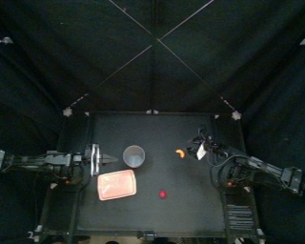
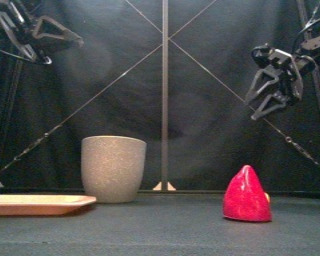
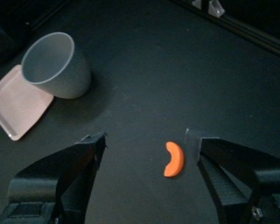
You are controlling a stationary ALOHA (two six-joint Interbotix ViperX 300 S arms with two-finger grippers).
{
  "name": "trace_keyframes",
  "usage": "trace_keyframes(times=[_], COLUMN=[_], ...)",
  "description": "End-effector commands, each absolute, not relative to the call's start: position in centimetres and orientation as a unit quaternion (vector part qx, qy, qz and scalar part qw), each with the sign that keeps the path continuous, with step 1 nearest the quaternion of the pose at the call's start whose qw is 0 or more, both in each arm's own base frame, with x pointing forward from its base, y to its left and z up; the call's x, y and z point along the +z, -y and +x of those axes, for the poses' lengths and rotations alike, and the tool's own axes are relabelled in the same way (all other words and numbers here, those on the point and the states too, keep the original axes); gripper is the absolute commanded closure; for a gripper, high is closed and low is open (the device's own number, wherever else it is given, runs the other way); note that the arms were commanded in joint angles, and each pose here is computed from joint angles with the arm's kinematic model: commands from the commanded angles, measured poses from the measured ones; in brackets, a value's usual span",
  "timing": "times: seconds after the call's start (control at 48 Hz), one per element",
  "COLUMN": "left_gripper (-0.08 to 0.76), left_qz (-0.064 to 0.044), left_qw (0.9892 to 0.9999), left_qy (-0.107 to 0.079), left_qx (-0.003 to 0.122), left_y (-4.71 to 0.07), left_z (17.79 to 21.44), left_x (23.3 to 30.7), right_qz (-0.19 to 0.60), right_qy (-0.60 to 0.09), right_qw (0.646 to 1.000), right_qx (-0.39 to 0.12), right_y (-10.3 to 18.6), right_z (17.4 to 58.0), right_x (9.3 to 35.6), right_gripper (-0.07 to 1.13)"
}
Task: Pick the tangerine then place it in the grey bowl
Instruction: Pick the tangerine
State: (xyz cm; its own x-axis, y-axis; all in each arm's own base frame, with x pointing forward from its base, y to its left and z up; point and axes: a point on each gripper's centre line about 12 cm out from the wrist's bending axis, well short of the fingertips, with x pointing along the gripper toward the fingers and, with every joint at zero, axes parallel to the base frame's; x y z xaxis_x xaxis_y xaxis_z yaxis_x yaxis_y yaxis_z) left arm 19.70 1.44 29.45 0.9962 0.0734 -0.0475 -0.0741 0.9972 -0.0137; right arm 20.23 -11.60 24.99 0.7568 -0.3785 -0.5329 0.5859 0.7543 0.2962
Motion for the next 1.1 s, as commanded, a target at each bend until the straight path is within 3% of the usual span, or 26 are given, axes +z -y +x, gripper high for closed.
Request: trace_keyframes(times=[0.021, 0.333, 0.708, 1.104], left_gripper=[0.591, 0.591, 0.591, 0.591], left_qz=[-0.007, -0.009, -0.012, -0.027], left_qw=[0.9991, 0.9991, 0.9991, 0.9988], left_qy=[-0.007, -0.004, -0.006, -0.008], left_qx=[0.04, 0.041, 0.041, 0.04], left_y=[-1.58, -1.61, -1.58, -1.51], left_z=[19.82, 19.81, 19.73, 19.68], left_x=[30.31, 30.29, 29.69, 29.27], right_qz=[0.245, 0.273, 0.266, 0.269], right_qy=[-0.268, -0.406, -0.459, -0.47], right_qw=[0.891, 0.829, 0.804, 0.794], right_qx=[-0.272, -0.273, -0.267, -0.275], right_y=[12.5, 14.0, 14.5, 15.9], right_z=[21.2, 23.6, 24.4, 26.0], right_x=[22.8, 15.7, 13.2, 10.9], right_gripper=[0.02, 0.03, 0.03, 0.07])
